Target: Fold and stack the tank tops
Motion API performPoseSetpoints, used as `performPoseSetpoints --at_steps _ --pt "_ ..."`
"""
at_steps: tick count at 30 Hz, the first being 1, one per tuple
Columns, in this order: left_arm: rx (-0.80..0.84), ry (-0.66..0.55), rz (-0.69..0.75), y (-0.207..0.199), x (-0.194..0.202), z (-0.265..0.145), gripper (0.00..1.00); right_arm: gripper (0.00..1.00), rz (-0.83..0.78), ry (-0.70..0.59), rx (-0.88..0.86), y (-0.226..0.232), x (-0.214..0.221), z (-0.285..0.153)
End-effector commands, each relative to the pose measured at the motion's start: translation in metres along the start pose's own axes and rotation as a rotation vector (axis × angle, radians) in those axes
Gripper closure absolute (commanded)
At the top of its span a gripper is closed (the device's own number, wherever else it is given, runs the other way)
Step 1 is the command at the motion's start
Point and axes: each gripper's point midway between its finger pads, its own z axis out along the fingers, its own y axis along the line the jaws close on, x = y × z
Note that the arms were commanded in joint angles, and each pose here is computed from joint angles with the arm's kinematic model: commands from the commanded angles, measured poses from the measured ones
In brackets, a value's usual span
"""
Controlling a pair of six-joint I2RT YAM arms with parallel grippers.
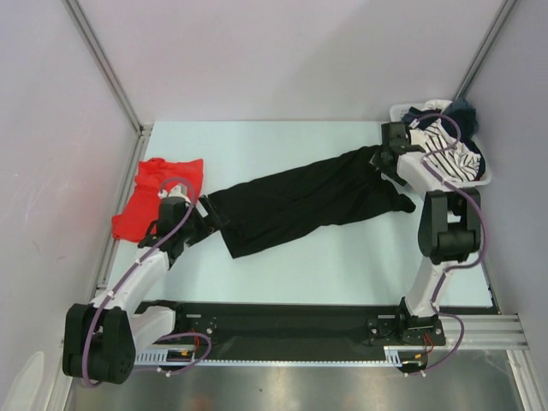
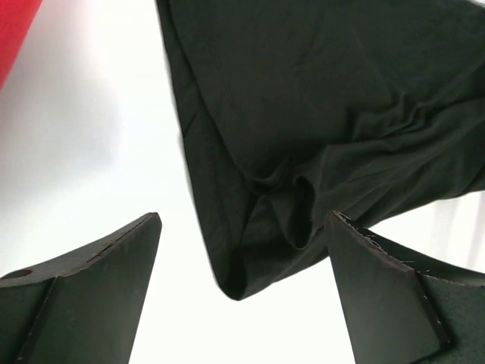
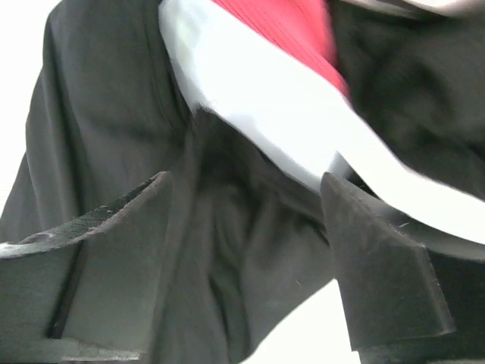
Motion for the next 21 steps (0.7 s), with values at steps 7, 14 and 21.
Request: performPoseSetpoints --at_steps 7,14,21 --pt "-0.019 0.057 0.295 -0.041 0.004 0.013 0.02 0.25 0.061 0.077 -0.099 -0.031 0.045 -0.034" --pt "0.025 0.111 0.351 -0.06 0.009 0.032 0.13 0.25 0.133 0.119 -0.135 -0.057 0.073 -0.036" --pt "0.017 0.156 0.362 -0.064 0.017 0.054 0.18 0.27 0.191 0.118 -0.167 -0.064 0.076 -0.015"
